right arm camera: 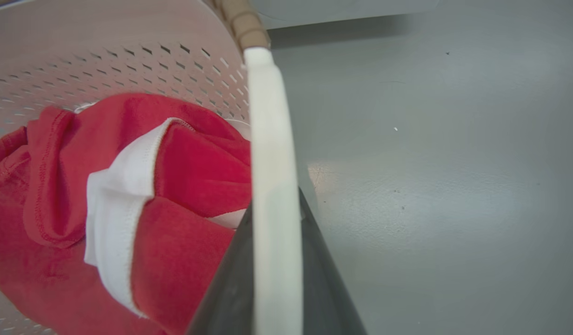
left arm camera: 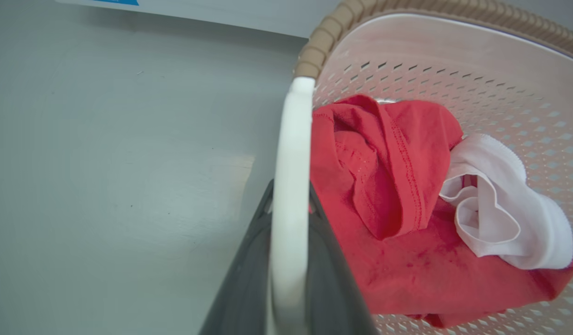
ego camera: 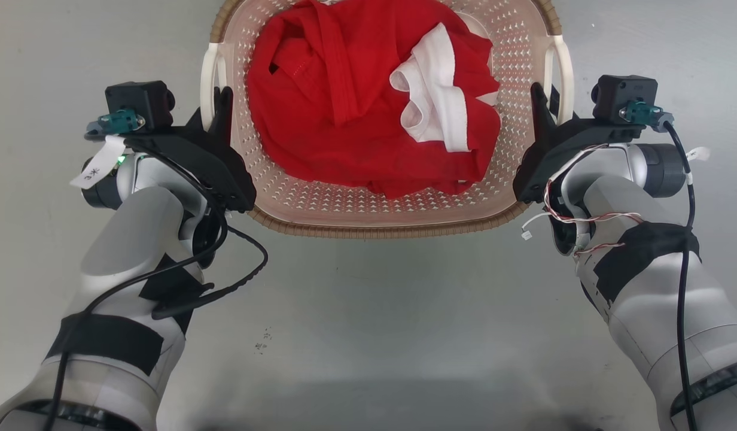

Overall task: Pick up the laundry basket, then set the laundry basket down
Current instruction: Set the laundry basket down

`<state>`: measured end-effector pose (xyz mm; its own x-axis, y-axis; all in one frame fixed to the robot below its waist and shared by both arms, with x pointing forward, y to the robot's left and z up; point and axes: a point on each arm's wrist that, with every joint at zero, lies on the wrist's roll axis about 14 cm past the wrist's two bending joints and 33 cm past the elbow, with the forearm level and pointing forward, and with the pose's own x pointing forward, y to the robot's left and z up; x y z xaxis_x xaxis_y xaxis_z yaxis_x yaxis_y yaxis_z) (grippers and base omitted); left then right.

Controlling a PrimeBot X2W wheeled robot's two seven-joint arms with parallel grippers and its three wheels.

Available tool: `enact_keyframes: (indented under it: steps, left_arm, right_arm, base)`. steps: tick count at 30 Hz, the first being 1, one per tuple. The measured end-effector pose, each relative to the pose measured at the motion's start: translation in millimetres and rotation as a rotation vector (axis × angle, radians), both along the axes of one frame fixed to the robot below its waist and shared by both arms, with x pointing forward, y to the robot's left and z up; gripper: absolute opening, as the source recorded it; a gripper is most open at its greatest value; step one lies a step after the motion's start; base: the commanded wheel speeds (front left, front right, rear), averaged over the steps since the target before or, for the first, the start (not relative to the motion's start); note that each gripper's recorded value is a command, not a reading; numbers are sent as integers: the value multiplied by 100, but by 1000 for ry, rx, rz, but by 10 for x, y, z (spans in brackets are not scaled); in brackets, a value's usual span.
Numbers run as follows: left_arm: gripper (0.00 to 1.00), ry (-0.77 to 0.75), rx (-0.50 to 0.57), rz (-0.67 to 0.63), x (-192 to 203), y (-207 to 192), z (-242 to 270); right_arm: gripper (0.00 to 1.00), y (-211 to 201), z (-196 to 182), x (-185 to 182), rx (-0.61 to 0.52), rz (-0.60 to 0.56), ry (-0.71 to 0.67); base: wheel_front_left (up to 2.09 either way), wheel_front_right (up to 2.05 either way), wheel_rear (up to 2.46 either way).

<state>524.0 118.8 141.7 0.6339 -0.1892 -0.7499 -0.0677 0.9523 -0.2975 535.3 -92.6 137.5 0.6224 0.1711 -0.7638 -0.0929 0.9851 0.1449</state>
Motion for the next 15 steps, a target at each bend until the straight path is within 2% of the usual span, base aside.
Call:
enact_keyframes:
  steps: [9,10,11,13,14,15]
  left_arm:
    - [2,2,-2,-10,5,-4,-15]
    - [35,2,-2,-11,5,-3,-14]
    - [57,2,0,-10,7,2,-12]
    - [91,2,7,-9,13,34,-9]
    - [100,1,12,-8,22,55,-6]
    - [100,0,17,-7,34,79,-2]
  right_arm:
    - [0,16,-18,17,0,5,0]
    - [0,18,-17,18,0,5,0]
    - [0,18,-16,19,-1,5,1]
    - [16,13,-16,20,-3,6,2]
    - [20,12,-18,16,-4,8,3]
    - [26,7,-20,13,-6,9,5]
  base:
    - [0,0,0]
    - [0,0,0]
    - [0,0,0]
    - [0,0,0]
    - [0,0,0]
    - [0,0,0]
